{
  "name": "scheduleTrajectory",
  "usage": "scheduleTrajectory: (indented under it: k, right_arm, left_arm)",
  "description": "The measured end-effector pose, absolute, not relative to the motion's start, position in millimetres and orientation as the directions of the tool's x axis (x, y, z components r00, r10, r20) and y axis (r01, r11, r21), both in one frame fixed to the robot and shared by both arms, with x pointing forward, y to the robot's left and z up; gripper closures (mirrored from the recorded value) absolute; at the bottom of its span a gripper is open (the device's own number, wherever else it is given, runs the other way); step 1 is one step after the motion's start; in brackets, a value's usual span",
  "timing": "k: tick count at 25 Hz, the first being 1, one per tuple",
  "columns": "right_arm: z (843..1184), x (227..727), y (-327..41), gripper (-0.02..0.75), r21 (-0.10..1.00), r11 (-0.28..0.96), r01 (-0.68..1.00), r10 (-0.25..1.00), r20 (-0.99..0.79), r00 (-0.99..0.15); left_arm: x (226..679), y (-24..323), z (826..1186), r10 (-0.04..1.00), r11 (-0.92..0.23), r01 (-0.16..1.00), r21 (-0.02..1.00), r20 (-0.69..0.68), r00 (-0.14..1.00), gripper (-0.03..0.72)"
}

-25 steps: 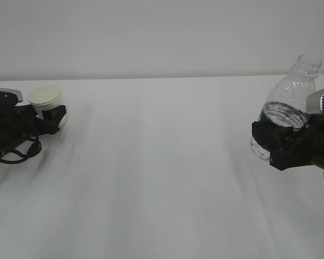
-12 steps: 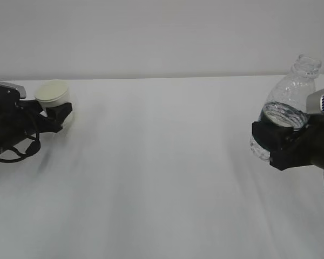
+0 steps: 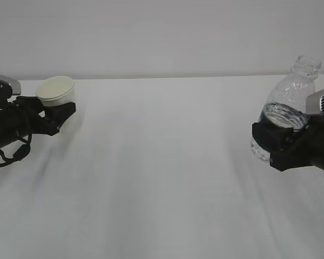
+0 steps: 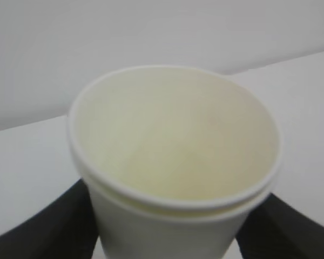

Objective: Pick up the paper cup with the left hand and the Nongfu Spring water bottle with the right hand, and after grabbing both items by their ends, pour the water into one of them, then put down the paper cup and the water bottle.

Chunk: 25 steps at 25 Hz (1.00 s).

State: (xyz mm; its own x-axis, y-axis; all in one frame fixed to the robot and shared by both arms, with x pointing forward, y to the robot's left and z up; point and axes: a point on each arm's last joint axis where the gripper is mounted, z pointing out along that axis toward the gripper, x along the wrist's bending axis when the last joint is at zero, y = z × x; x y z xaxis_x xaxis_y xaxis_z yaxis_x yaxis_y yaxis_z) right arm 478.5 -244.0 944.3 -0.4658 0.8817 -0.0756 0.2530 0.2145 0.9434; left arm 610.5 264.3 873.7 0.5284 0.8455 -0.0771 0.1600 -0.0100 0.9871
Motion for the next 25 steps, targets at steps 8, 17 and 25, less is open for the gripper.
scheduleTrajectory:
  k: [8,17,25]
  right_arm:
    - [942,478,-245,0.282,0.934,0.226,0.276,0.884,-0.077,-0.462]
    - [942,478,-244,0.282,0.932,0.237,0.275,0.877,-0.084,-0.473]
    - [941,477,-243,0.282,0.929,0.252,0.273,0.869,-0.092,-0.486]
  left_arm:
    - [594,249,872,0.712,-0.043,0.236,0.971,-0.136,0.689,0.178]
    - [586,221,871,0.622,-0.076,0.250,0.965,-0.150,0.769,0.178]
    - [575,182,871,0.539,-0.095,0.243,0.965,-0.156,0.828,0.178]
